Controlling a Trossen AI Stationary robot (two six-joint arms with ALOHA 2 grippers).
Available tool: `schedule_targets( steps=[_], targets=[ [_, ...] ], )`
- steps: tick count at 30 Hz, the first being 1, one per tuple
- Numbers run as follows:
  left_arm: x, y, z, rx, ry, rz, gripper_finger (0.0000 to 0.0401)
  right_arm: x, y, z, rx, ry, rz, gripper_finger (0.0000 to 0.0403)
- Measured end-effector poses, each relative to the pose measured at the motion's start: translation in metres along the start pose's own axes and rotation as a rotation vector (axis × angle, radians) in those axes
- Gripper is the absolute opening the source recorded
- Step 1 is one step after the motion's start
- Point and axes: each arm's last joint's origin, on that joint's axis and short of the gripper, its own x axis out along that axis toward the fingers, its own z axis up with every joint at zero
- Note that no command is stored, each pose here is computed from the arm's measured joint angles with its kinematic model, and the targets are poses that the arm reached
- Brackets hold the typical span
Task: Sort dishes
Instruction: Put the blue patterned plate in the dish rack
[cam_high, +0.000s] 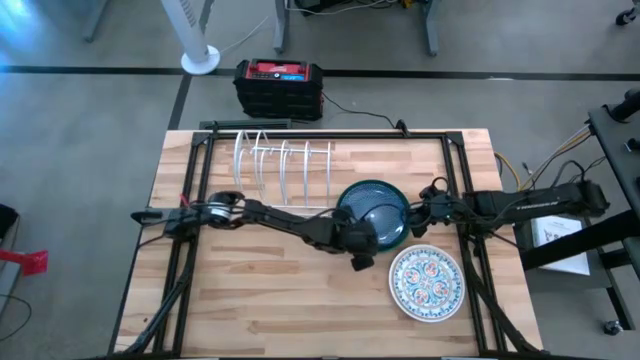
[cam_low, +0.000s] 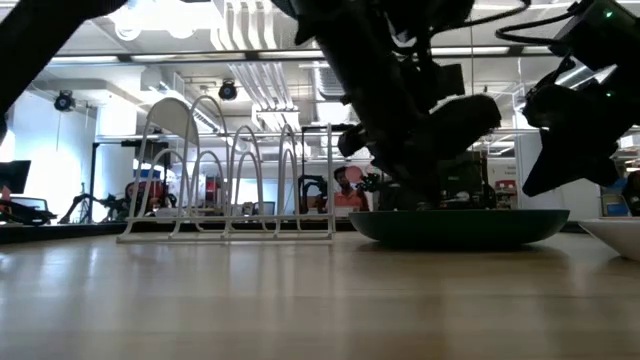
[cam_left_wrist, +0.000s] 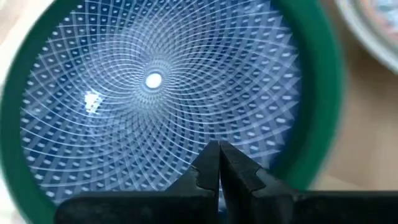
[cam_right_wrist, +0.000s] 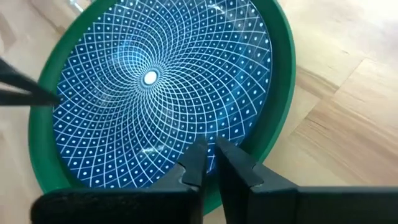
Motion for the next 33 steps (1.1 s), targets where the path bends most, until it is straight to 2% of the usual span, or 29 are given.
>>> schedule_targets(
  steps=[6, 11, 14, 16, 20, 25, 33],
  targets=[
    [0.01, 0.007, 0.008, 0.045, 0.034, 0.026, 0.0, 0.003, 0.001, 0.001, -0.011, -0.015, -0.028, 0.0068],
    [0.001, 0.01, 0.014, 0.028, 0.03, 0.026, 0.0, -0.001, 0.003, 0.005, -0.023, -0.056, -0.026, 0.0094],
    [-0.02, 0.017, 0.027, -0.101, 0.053, 0.027, 0.0, -0.003, 0.003, 0.008, -0.025, -0.082, -0.033, 0.0106],
    [-0.033, 0.026, 0.03, -0.225, 0.126, 0.065, 0.0, -0.003, 0.003, 0.008, -0.027, -0.087, -0.039, 0.0115],
    [-0.036, 0.039, 0.025, -0.413, 0.24, 0.161, 0.0, -0.002, 0.0, 0.005, -0.031, -0.072, -0.084, 0.013],
    [-0.041, 0.044, 0.034, -0.529, 0.233, 0.138, 0.0006, -0.002, -0.006, 0.0, -0.031, -0.019, -0.141, 0.0147],
    [-0.038, 0.045, 0.033, -0.643, 0.243, 0.15, 0.0059, -0.003, -0.007, -0.001, -0.039, -0.005, -0.156, 0.0171]
  ],
)
